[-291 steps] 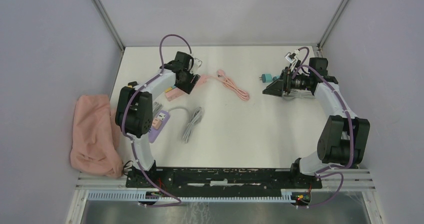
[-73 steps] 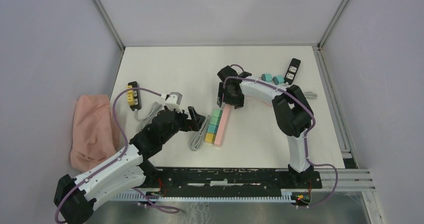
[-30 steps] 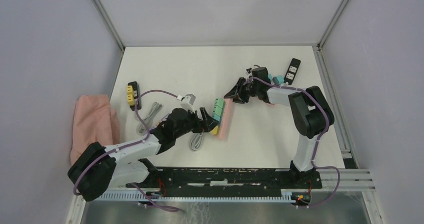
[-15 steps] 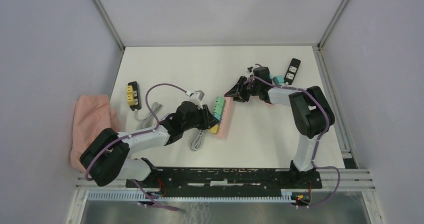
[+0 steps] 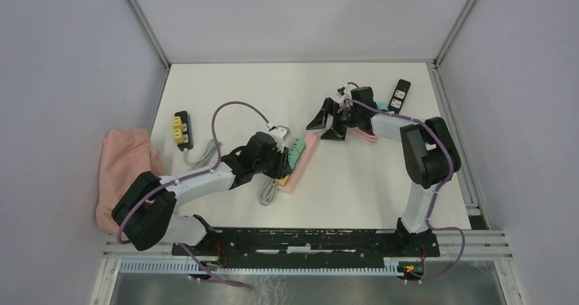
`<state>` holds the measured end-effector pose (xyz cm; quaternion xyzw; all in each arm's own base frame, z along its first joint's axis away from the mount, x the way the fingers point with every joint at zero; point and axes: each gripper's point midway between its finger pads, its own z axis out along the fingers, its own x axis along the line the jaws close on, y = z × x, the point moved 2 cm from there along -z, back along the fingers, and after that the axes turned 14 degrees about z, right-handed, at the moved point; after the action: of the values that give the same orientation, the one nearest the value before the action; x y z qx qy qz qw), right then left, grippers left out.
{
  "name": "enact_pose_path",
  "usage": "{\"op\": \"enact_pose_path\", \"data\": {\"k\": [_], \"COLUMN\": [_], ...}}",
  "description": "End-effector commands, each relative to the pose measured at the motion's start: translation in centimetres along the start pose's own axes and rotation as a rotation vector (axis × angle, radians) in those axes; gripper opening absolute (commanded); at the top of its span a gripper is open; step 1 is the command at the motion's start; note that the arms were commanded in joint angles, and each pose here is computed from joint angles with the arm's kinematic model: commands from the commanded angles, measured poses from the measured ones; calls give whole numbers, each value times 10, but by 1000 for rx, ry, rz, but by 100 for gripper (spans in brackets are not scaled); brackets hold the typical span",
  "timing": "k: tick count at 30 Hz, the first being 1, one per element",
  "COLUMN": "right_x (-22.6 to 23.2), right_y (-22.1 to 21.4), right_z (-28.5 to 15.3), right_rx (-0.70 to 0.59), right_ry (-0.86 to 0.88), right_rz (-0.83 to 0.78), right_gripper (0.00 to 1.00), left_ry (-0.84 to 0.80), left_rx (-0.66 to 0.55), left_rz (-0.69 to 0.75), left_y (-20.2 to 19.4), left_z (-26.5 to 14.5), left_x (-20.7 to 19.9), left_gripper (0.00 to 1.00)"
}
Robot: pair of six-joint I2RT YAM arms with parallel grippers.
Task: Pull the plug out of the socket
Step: Remove the plug from the socket.
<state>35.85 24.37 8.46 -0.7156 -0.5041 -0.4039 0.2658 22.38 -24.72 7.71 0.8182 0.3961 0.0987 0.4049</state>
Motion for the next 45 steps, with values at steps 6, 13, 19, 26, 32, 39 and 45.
{"op": "enact_pose_path", "data": {"k": [6,13,19,26,32,39,45], "right_x": [27,50,43,55,28,9,0], "right_y": [21,-6,-56,-85,-104,-87,-92], "right_z": [-38,-96,-137,-146,-138,-109,-96], "right_rx": [39,98,217,312,516,568,564], "right_ry": [13,178,342,625,720,471,458], "right_rz": [-346,-758,-1466,-1672,-1624,-1604,-1678], "right_gripper": [100,99,100,95,85,78,77], "left_ry": [-34,-63,-114,-220,-246,-266,-287], "left_rx": [-22,33,30,5,-19,-50,-79], "left_rz": [311,466,622,653,661,654,649], "left_y": [28,6,-3,-10,-14,-16,-16], "left_z": [-6,8,7,10,10,12,14], "left_x": [-26,-48,-55,-69,-72,-76,-81], "left_gripper": [3,3,3,4,4,4,3]}}
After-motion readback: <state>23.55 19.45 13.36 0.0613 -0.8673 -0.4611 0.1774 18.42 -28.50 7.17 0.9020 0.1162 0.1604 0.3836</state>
